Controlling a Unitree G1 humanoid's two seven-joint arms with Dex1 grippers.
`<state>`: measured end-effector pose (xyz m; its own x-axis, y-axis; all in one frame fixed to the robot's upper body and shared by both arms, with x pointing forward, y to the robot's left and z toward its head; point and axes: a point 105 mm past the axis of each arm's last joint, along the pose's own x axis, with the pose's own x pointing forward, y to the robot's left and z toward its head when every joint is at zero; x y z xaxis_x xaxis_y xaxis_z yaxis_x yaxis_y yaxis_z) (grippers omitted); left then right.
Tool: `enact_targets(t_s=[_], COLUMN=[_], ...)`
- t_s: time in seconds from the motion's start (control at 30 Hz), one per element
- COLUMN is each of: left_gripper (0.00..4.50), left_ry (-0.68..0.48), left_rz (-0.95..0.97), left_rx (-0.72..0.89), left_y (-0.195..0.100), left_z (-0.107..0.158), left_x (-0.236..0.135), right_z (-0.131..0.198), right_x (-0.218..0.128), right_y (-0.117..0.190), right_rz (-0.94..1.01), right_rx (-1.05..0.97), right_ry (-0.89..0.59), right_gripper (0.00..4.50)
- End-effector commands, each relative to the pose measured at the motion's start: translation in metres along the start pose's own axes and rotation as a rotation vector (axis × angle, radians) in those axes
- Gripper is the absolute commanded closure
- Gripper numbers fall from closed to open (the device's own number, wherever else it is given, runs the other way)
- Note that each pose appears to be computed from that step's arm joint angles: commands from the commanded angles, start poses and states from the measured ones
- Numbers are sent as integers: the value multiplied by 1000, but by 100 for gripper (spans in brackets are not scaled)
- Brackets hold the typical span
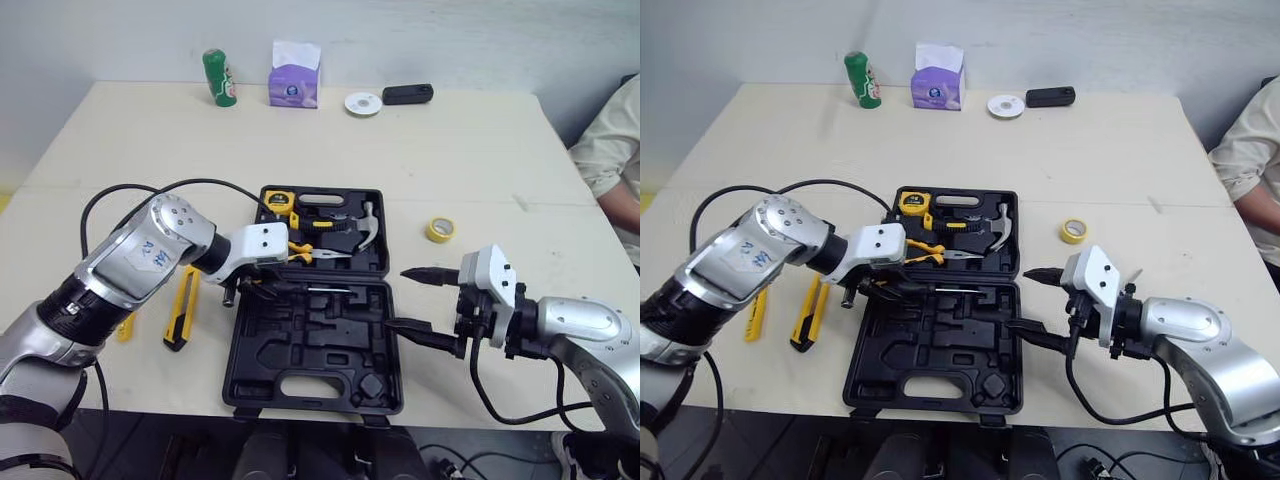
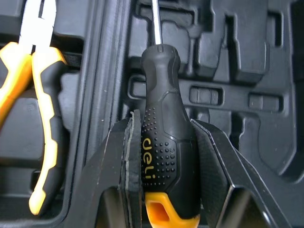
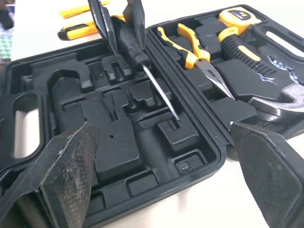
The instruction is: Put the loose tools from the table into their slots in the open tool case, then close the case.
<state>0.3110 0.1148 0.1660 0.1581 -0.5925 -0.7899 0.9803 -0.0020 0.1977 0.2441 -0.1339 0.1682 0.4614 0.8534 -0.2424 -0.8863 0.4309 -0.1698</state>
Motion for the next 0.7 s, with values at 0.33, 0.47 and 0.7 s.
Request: enact_targets(t_s=[0.33,0.47,0.7], left_gripper=[337,337,337], left_ry=[32,33,35], left_rz=[-4,4,-1], left_rx=[109,111,96], left_y=[13,15,11], left_z=[-1,0,0], left_x=[6,7,3], right_z=[4,3,1], right_x=[-5,-7,-2], right_y=[8,9,14], right_rz=[-83,-96,-78], right_rx=[-23,-19,-18], right_ry=[-27,-23,-11], right_gripper=[0,0,0])
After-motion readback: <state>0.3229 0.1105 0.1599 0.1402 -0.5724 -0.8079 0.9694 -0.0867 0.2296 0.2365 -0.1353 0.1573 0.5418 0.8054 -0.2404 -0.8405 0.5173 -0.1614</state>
